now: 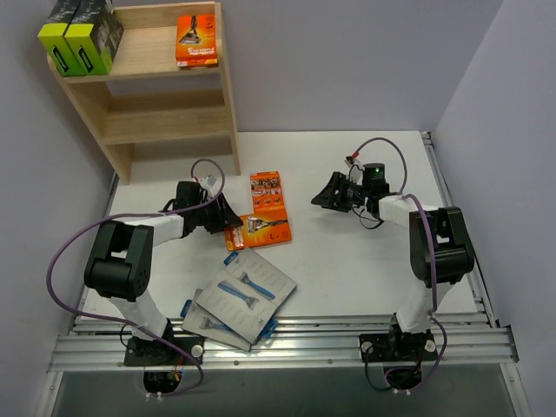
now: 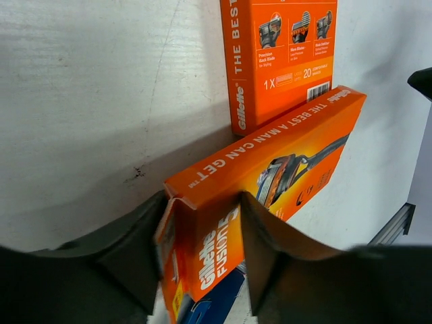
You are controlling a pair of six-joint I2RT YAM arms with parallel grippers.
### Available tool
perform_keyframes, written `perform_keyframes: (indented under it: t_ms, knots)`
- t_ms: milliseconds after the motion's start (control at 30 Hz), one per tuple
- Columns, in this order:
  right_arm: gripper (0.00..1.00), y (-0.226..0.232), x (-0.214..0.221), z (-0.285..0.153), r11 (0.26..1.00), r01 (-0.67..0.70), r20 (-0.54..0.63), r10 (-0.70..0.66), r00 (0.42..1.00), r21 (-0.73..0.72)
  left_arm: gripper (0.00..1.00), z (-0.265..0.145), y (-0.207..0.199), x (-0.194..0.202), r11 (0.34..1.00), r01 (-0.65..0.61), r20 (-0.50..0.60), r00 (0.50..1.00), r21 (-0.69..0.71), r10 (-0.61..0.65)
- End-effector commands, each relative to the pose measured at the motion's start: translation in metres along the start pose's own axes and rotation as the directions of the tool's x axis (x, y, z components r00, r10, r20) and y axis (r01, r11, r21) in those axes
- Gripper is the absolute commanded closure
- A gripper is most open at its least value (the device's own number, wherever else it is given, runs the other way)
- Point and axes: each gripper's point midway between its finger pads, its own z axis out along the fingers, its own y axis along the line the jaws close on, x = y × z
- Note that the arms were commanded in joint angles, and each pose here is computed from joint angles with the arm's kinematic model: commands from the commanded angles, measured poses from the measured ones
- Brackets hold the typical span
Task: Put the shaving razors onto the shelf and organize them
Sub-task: Grab a shaving razor with the left arm
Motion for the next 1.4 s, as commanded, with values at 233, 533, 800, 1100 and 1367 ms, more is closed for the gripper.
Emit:
perform_keyframes:
  t_ms: [233,533,800,1100,1367]
  knots:
    - [0.52,0.013,-0.004,-0.007,0.999,0.033,-0.002,-0.034,0.999,-0.026,0.82,-0.034,-0.041,-0.037,0.995,-0.060,0.092,0.994,0.084,0.052]
    - [0.52,0.030,-0.014,-0.020,0.998,0.057,0.024,-0.057,0.998,-0.017,0.95,-0.120,-0.118,-0.085,0.967,-0.132,0.240,0.968,0.217,0.078]
    - [0.52,0.089,-0.012,-0.021,0.993,0.108,0.051,-0.106,0.993,-0.039,0.98,-0.213,-0.158,-0.120,0.931,-0.172,0.410,0.912,0.322,0.026]
    - [0.46,0.235,-0.033,-0.041,0.942,0.129,0.199,-0.068,0.978,-0.309,0.98,-0.296,-0.175,-0.166,0.897,-0.194,0.632,0.766,0.396,-0.114]
    - [0.38,0.342,-0.026,-0.047,0.833,0.109,0.231,0.024,0.973,-0.543,0.97,-0.340,-0.192,-0.171,0.844,-0.201,0.704,0.662,0.498,-0.258]
